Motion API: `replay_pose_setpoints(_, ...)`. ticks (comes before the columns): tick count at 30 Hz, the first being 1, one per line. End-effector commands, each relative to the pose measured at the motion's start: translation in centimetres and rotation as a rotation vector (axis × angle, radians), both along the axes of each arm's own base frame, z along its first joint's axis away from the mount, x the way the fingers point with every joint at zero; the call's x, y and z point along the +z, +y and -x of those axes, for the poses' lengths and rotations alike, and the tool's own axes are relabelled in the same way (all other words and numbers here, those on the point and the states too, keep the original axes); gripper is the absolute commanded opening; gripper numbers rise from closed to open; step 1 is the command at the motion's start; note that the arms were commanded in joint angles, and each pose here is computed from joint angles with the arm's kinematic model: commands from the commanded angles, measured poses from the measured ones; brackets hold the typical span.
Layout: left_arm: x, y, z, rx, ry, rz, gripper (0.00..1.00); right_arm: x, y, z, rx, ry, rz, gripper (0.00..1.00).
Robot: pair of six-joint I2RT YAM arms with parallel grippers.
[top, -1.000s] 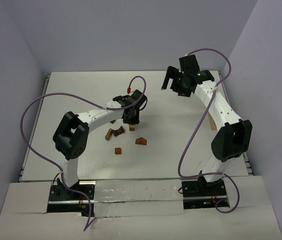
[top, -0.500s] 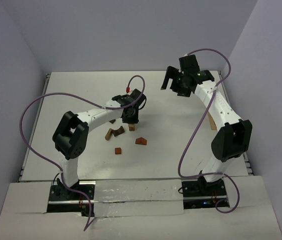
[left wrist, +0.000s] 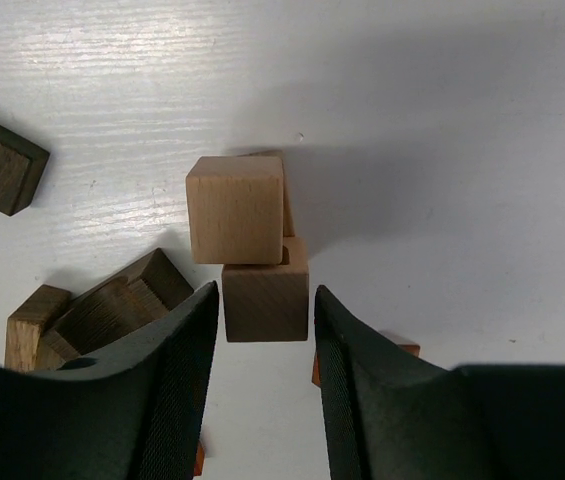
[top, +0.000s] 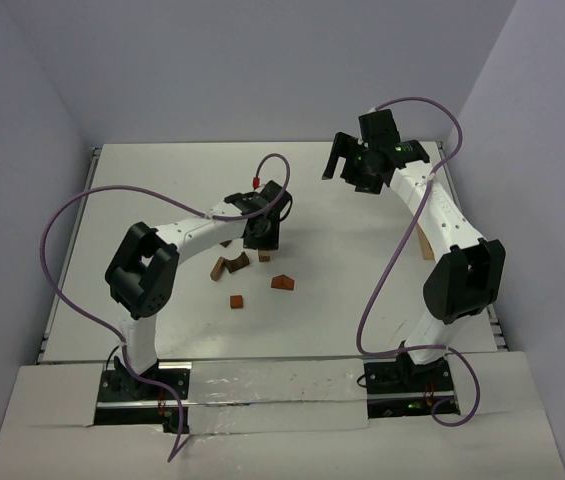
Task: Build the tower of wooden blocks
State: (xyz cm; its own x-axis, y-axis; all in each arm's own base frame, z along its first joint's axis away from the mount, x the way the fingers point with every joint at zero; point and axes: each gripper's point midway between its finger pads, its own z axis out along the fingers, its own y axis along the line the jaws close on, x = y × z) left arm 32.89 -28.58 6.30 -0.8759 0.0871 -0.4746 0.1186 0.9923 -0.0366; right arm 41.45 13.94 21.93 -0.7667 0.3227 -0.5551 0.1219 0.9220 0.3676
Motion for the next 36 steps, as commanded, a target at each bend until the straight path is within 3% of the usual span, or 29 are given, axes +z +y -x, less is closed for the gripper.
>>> replay_pose_setpoints(1, 0.6, -0.5, -0.2, 0.005, -0.014, 0.042, 0.56, 1.9, -0.1, -0.4, 0.002, -0.062, -0.014, 1.00)
replay_pose_setpoints(7, 1.1, -0.5, -0.1, -0.002, -0.018, 0.052, 0.70, 1.8, 0.0, -0.3, 0.012, -0.060, -0.017, 1.00)
replay_pose_setpoints(14, 5.1, -0.7, 0.0, -0.079, -0.089, 0.099, 0.76, 1.2, 0.3, 0.0, 0.041, -0.053, -0.016, 1.00)
replay_pose_setpoints(17, 8.1, -0.9, 0.5, -0.190, -0.147, 0.139, 0.78, 0.7, 0.6, 0.1, 0.070, -0.051, -0.015, 1.00)
replay_pose_setpoints(23, 13.4, 0.3, 2.6, -0.392, -0.238, 0.312, 0.72, -1.7, 1.1, 0.9, 0.122, -0.005, -0.008, 0.97)
replay_pose_setpoints(25, 14.6, 2.2, 2.0, -0.371, -0.274, 0.338, 0.69, -2.9, 1.6, 1.2, 0.140, 0.019, 0.001, 0.94)
replay_pose_setpoints(31, 11.0, 7.5, -0.2, -0.273, -0.208, 0.350, 0.43, -6.8, 4.5, 2.0, 0.214, 0.087, 0.061, 0.80)
replay_pose_setpoints(36, 7.1, 7.6, 0.6, -0.285, -0.129, 0.359, 0.34, -9.6, 7.5, 2.8, 0.287, 0.132, 0.109, 0.70)
